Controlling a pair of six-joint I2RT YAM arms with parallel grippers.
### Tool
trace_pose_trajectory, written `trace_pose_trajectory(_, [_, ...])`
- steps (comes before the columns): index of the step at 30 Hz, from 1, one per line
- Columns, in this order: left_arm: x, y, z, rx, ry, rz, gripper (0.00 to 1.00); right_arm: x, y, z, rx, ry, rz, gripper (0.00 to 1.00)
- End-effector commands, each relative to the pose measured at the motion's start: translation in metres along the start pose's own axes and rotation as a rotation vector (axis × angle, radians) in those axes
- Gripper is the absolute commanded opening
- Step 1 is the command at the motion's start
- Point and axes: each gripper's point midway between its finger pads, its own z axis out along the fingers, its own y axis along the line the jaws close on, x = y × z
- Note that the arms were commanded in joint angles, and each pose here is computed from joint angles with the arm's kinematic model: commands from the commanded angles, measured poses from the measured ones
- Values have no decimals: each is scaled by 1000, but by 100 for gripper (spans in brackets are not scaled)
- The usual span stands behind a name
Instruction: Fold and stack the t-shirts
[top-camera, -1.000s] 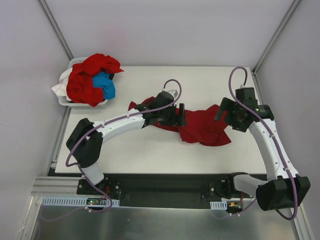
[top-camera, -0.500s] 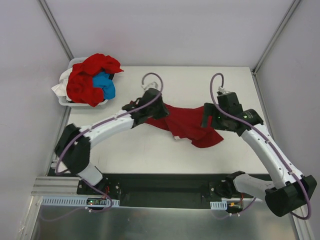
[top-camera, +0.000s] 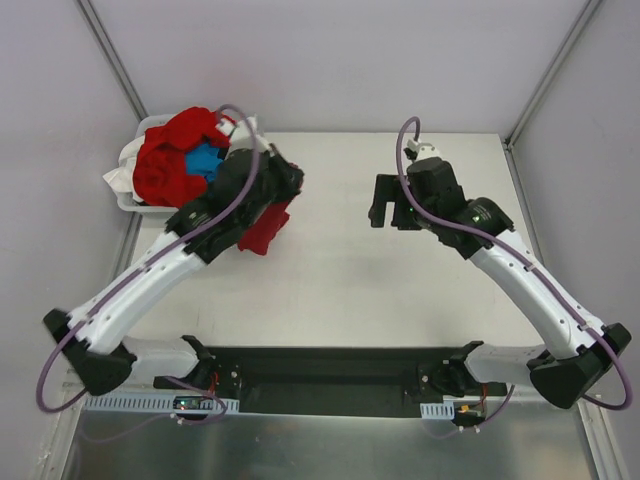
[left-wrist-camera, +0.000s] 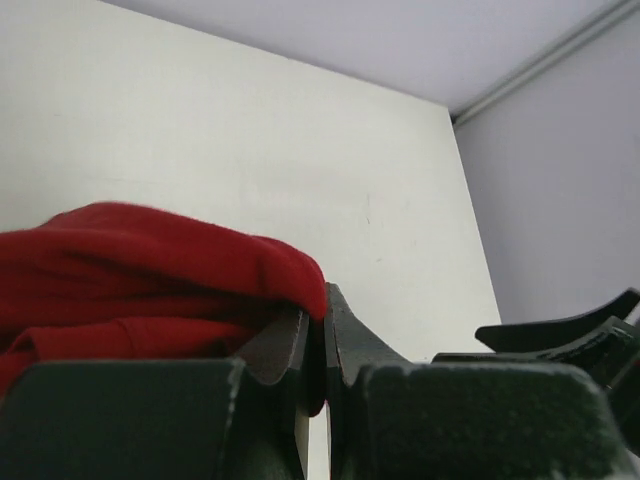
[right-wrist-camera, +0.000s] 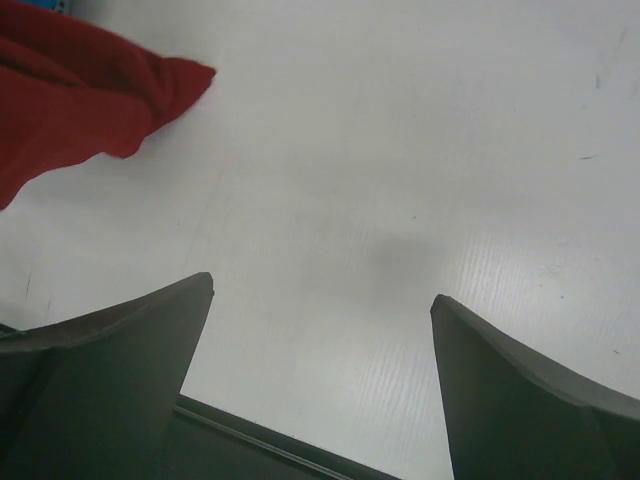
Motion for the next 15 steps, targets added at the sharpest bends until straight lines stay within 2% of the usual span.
trace_pose_trajectory(1, [69,-39,54,54,222,95,0,0,-40,-19,209,1,87,96])
trace_pose_trajectory(2, [104,-38,81,20,292,125,0,9,-50,-24,237,18,104,96])
trace_pose_trajectory(4, [127,-59,104,41,337,145,0,16,-68,-28,280,35,176,96])
trace_pose_trajectory(5, [168,-56,122,31,427,158,0,31,-79,-31,305,74,189,96])
trace_pose_trajectory(6, [181,-55,131,14,452,117,0,38,-86,-33,319,91,200,96])
trace_pose_trajectory(7, [187,-56,137,14,468,110,22,44,-97,-34,346,104,216,96])
trace_pose_trajectory(8, [202,-50,145,12,516,115,38,51,-101,-35,349,127,203,96])
trace_pose_trajectory(10, [200,-47,144,26,523,150,63,63,-107,-36,348,159,178,96])
trace_pose_trajectory(11, [186,-48,138,30,499,160,97,64,-103,-35,307,174,133,96])
trace_pose_trajectory(13, [164,-32,130,-1,490,172,99,62,-93,-26,249,179,77,96])
trace_pose_trajectory(15, [123,-16,112,-9,458,103,99,59,-76,-16,180,197,6,96])
